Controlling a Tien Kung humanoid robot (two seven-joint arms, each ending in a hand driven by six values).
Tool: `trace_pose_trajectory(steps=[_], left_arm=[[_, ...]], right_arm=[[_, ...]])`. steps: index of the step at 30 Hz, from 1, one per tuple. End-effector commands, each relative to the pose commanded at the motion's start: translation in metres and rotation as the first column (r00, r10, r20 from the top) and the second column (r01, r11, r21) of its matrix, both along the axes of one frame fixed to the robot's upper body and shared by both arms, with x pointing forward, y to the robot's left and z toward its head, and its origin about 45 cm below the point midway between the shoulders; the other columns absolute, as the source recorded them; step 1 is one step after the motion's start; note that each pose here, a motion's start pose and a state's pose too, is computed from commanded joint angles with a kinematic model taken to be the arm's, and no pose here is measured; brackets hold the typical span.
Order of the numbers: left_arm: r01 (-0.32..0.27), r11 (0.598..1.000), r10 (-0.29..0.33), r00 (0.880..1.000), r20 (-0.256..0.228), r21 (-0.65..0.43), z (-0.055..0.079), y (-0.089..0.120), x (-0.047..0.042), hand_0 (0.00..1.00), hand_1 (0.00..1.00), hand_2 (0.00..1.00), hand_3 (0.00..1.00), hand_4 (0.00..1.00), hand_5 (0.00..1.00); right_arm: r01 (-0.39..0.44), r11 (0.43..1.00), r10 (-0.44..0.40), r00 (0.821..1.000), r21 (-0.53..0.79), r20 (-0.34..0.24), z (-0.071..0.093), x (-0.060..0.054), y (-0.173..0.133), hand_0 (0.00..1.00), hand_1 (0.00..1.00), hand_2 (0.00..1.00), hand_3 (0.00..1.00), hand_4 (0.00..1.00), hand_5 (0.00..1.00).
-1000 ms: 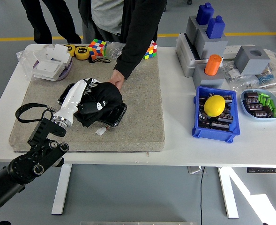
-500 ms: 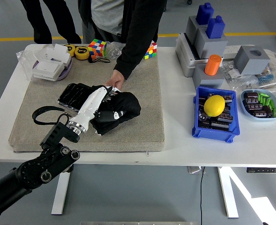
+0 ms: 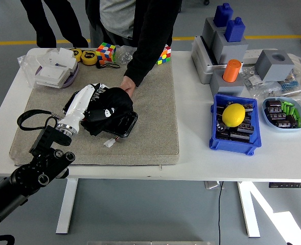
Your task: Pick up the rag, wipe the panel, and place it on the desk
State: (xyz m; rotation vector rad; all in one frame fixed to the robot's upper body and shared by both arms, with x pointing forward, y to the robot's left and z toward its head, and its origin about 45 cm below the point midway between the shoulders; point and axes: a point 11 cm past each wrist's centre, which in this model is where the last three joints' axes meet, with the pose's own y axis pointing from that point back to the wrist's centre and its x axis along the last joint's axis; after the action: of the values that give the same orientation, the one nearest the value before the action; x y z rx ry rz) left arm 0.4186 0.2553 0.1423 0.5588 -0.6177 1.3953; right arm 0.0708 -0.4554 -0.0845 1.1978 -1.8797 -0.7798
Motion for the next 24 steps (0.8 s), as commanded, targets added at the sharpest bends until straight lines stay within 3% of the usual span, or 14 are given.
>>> trace_pose_trajectory(steps=[6,11,24], left_arm=[[-0.106,0.994,0.106,0.994,0.016,-0.009,0.004,0.033,0.0085,0.222,0.273,0.376,0.557,0.677,0.002],[-0.184,0.983,0.184,0.982,0.027,-0.017,0.007,0.056,0.0126,0.223,0.273,0.376,0.557,0.677,0.002],[-0.297,0.955,0.298,0.954,0.025,-0.012,0.007,0.095,0.0122,0.223,0.274,0.376,0.558,0.677,0.002]], right_arm=[[0.001,1.0,-0.001,1.0,0.0,0.0,0.0,0.0,0.0,0.589,0.562,0.476,0.52,0.91,0.359],[0.001,1.0,-0.001,1.0,0.0,-0.001,0.0,-0.001,0.0,0.589,0.562,0.476,0.52,0.91,0.359],[0.001,1.0,-0.001,1.0,0.0,0.0,0.0,0.0,0.0,0.588,0.562,0.476,0.52,0.909,0.358]])
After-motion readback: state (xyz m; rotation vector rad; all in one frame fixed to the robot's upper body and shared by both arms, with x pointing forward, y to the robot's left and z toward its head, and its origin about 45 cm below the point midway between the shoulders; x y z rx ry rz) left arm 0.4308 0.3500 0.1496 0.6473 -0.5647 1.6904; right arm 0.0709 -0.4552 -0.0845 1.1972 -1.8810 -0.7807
